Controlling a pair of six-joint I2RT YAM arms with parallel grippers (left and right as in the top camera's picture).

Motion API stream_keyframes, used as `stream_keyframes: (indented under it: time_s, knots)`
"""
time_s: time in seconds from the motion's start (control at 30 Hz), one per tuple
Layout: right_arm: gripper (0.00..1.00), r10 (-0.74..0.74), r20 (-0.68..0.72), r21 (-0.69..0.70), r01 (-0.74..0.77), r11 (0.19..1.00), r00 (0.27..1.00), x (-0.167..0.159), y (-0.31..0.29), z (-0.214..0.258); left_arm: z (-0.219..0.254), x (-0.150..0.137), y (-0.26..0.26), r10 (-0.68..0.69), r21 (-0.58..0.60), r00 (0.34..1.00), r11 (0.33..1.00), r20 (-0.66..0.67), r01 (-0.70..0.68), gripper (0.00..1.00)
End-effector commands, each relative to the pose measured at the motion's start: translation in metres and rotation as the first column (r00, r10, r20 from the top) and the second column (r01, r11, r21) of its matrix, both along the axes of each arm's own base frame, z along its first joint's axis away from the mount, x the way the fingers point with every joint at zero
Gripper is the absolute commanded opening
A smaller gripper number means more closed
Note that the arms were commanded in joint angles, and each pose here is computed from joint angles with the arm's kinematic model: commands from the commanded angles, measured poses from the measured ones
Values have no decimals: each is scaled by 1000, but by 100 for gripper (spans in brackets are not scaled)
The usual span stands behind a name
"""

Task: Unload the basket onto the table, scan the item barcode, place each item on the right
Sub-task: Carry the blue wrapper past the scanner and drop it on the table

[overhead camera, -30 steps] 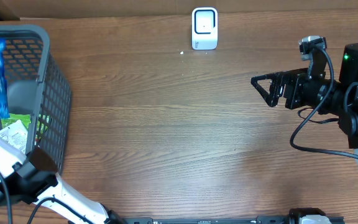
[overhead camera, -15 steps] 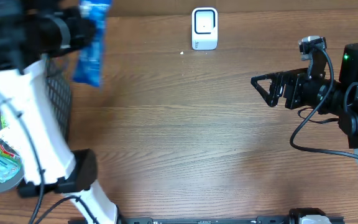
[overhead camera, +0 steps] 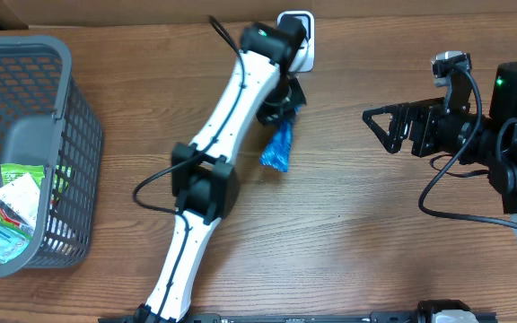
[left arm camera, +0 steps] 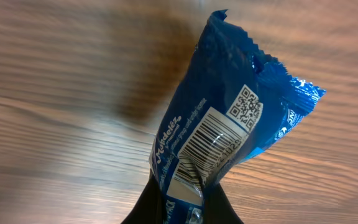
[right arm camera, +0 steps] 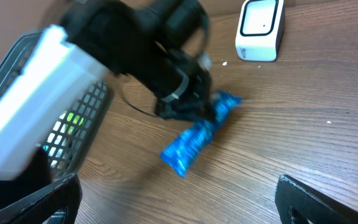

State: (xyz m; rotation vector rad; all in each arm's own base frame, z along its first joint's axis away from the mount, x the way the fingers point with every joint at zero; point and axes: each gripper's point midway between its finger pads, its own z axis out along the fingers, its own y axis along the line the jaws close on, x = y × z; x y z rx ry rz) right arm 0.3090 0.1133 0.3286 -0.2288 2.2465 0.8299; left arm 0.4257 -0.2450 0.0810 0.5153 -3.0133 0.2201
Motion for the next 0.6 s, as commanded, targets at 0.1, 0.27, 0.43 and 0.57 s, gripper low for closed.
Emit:
stream_keyframes:
  time_s: [0.1, 0.27, 0.43, 0.57]
  knots:
    - [100, -4, 15, -2, 4, 1000, 1000, 3, 0, 7, -24, -15, -32, -111, -165, 989, 982, -103, 93, 7]
    - [100, -3, 11, -2, 3, 1000, 1000, 3, 0, 6, -9, -8, -41, -239, -250, 971, 941, -14, 228, 54]
    - [100, -3, 10, -2, 3, 1000, 1000, 4, 1, 6, 21, 2, -33, -268, -261, 961, 925, 66, 276, 63]
    - [100, -3, 7, -2, 3, 1000, 1000, 3, 0, 5, 91, 22, -18, -268, -273, 923, 899, 277, 342, 61]
